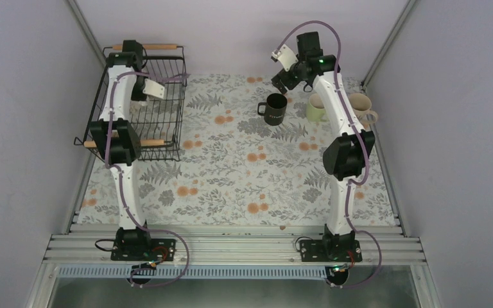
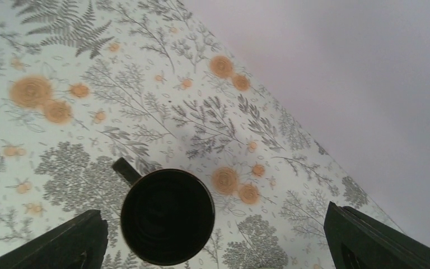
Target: Unload the cups from the dish rack
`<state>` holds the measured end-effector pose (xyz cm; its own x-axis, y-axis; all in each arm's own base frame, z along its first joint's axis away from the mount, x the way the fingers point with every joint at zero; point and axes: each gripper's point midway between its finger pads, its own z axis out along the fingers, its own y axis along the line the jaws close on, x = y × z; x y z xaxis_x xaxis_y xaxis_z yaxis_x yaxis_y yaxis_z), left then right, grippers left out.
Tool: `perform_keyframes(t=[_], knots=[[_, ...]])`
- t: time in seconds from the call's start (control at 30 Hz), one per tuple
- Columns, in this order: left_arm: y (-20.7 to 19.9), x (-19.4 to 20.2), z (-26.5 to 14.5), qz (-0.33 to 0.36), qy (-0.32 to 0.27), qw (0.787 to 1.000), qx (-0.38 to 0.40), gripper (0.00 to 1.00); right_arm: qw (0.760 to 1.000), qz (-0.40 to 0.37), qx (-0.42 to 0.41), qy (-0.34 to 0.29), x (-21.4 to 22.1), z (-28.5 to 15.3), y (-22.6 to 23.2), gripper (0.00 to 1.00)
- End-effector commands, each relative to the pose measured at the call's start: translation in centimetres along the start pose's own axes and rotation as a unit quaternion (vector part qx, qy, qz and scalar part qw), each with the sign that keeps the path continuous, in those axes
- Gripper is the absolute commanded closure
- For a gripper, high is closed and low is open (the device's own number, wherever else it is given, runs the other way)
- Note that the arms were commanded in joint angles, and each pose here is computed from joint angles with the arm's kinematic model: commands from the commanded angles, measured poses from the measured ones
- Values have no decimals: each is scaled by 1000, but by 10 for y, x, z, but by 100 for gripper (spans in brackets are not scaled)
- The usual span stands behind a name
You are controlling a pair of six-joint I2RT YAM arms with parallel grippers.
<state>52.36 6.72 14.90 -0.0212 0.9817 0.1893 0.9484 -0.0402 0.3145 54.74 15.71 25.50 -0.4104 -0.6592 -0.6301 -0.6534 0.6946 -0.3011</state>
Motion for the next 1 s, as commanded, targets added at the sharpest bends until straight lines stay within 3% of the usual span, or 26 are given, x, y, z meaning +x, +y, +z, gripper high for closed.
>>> perform_keyframes(t=[0.0, 0.37, 0.6, 0.7, 0.8, 0.97], knots=[[30, 8, -68, -25, 11, 996, -85, 98, 999, 7, -43, -32, -12, -22, 16, 0], [36, -25, -179, -18, -88, 976, -200, 98, 996, 18, -70, -49, -19, -28, 26, 0], [52, -62, -266, -43, -198, 930, -307, 98, 988, 28, -128, -84, -33, -39, 45, 0], [60, -87, -310, -63, -273, 893, -353, 98, 978, 25, -170, -115, -45, -50, 61, 0], [64, -115, -359, -83, -368, 842, -386, 98, 961, 18, -228, -157, -61, -70, 80, 0], [57, -138, -436, -136, -534, 738, -389, 98, 913, 3, -336, -230, -83, -114, 115, 0]])
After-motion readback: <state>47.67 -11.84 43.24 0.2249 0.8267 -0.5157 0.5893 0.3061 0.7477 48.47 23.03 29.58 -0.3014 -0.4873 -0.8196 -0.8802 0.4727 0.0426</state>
